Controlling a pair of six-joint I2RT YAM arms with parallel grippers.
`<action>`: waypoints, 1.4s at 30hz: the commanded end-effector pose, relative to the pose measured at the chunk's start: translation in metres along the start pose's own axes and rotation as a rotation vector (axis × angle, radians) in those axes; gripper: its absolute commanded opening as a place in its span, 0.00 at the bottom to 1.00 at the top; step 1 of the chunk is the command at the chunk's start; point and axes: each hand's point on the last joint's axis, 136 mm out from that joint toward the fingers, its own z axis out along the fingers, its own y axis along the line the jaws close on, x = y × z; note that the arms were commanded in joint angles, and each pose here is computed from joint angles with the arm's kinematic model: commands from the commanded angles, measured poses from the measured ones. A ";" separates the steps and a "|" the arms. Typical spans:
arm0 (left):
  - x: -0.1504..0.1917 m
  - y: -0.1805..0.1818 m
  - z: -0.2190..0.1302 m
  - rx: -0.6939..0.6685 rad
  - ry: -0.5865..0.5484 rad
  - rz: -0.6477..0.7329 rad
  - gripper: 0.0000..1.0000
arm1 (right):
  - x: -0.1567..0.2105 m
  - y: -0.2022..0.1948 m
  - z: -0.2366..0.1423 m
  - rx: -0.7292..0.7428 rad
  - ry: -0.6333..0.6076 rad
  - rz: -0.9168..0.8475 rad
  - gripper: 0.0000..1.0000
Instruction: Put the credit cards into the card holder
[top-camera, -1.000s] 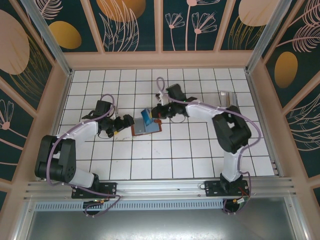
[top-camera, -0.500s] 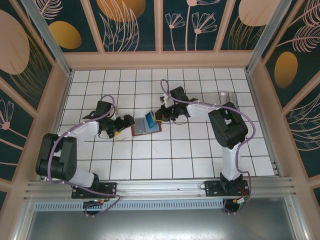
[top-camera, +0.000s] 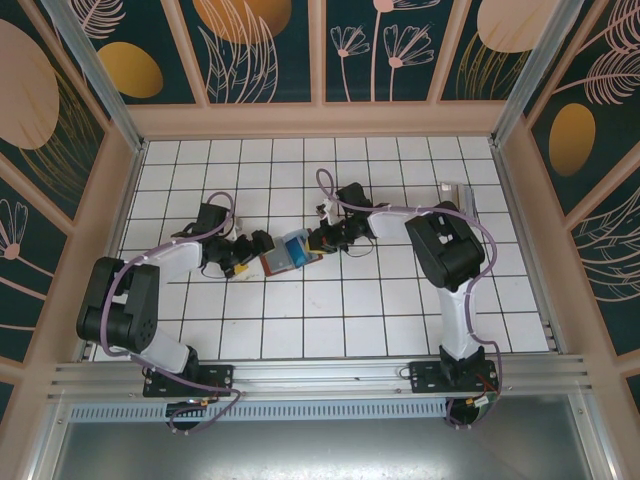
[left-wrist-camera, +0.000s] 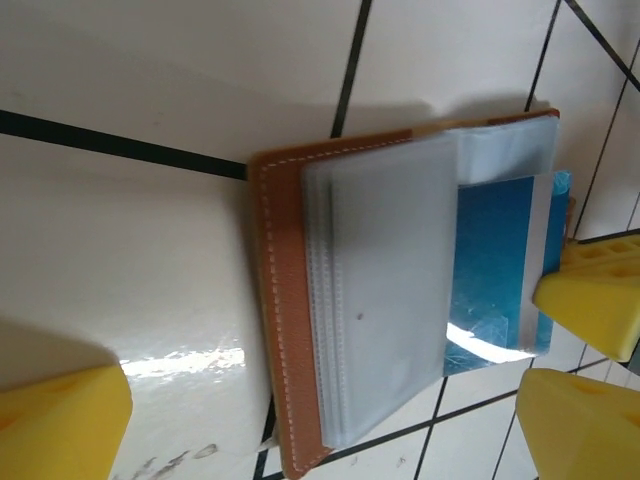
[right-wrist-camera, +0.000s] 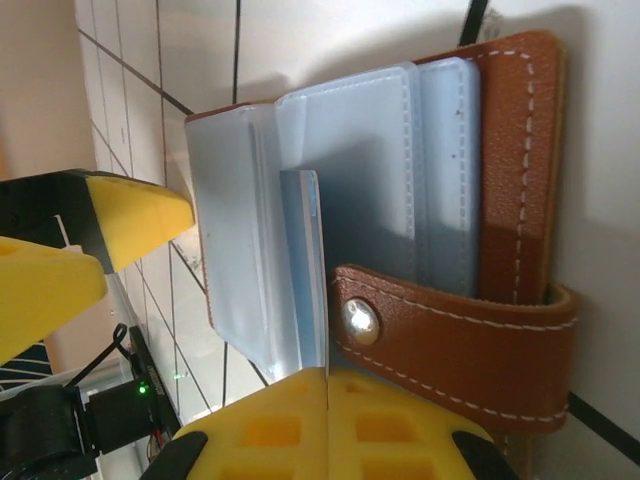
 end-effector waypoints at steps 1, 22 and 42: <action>0.001 -0.008 0.004 0.048 0.015 -0.004 0.99 | -0.001 0.003 0.009 -0.020 0.029 0.005 0.00; -0.014 -0.006 0.018 0.026 0.012 0.026 0.99 | -0.011 0.011 0.026 -0.152 0.122 -0.220 0.00; -0.028 0.022 0.007 -0.157 -0.070 0.044 0.89 | -0.018 0.018 0.021 -0.224 0.124 -0.176 0.00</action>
